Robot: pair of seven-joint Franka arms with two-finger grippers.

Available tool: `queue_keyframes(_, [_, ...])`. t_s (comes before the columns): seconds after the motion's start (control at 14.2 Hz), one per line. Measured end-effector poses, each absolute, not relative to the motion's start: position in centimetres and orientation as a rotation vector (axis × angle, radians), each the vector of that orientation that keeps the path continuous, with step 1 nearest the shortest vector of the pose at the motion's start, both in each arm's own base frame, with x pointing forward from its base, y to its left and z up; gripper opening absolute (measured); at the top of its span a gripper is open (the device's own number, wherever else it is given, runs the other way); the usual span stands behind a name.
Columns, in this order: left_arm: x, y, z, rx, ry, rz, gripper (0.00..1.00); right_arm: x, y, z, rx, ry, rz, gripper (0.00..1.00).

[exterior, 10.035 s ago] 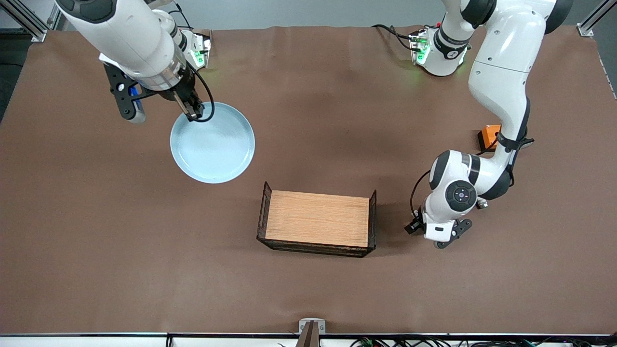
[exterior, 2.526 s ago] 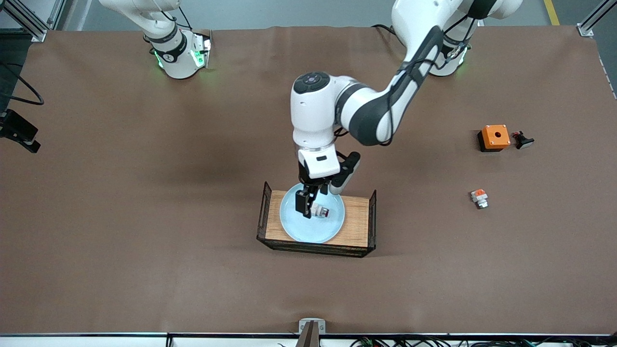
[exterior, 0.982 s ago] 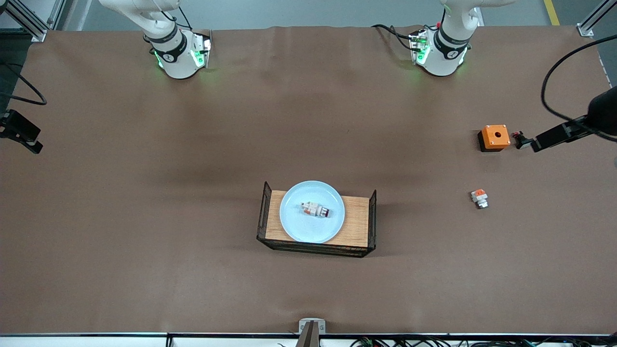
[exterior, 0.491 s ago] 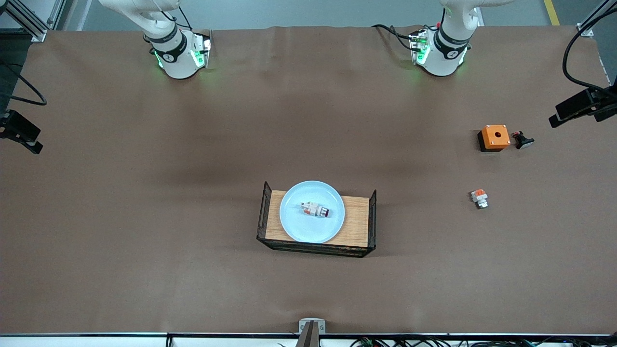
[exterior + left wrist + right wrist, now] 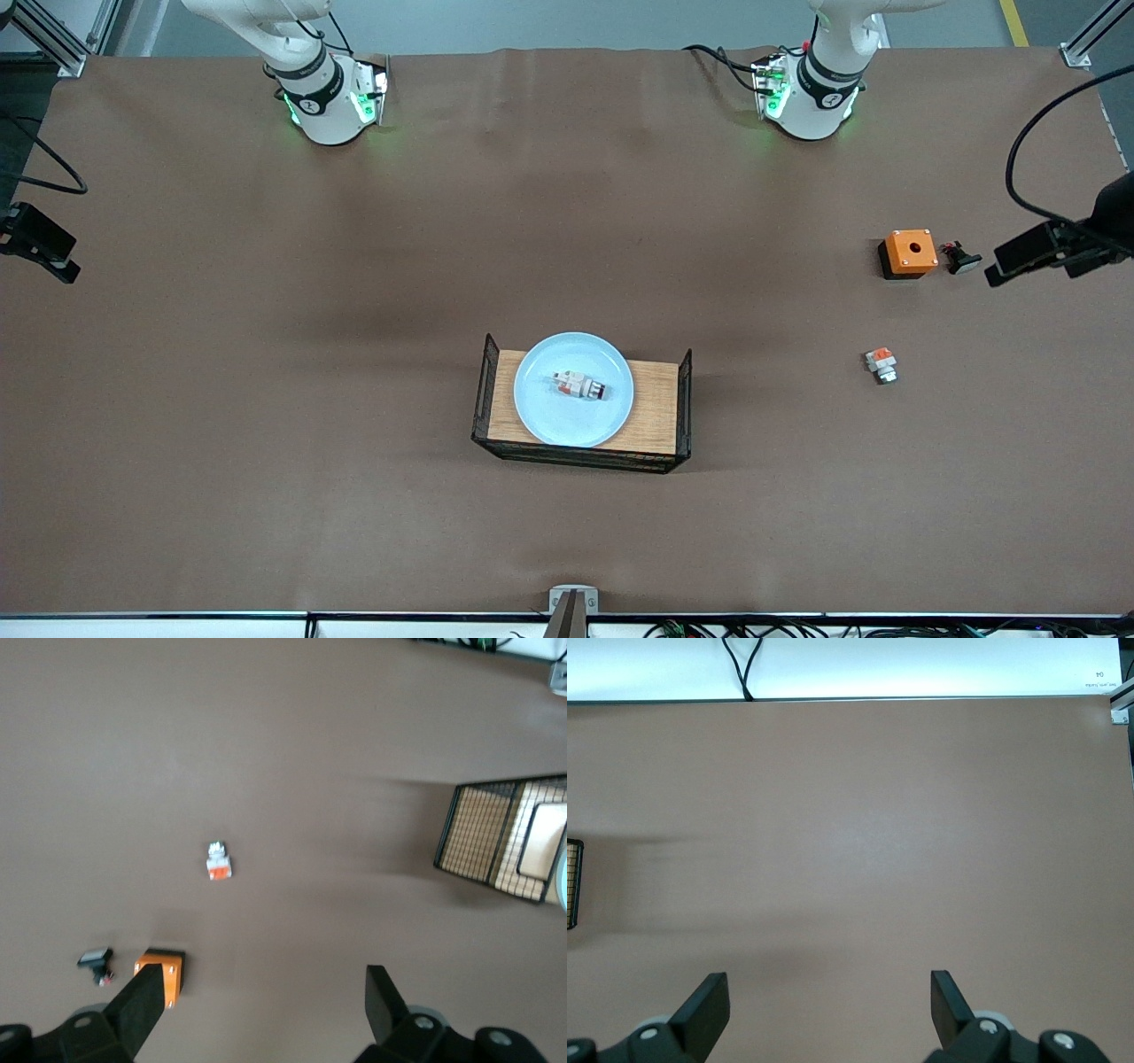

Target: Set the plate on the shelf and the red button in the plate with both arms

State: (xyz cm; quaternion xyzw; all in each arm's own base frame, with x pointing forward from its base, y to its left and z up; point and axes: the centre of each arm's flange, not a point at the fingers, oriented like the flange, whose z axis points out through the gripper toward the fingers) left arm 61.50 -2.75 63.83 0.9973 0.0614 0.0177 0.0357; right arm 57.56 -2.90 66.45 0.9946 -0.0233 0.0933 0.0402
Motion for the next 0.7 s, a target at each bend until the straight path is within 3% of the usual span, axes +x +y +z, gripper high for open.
queue_keyframes(0.7, [63.4,-2.2,61.7,3.057,0.207,0.083,1.0,57.6,-2.9,66.5,3.047,-0.071,0.286,1.0])
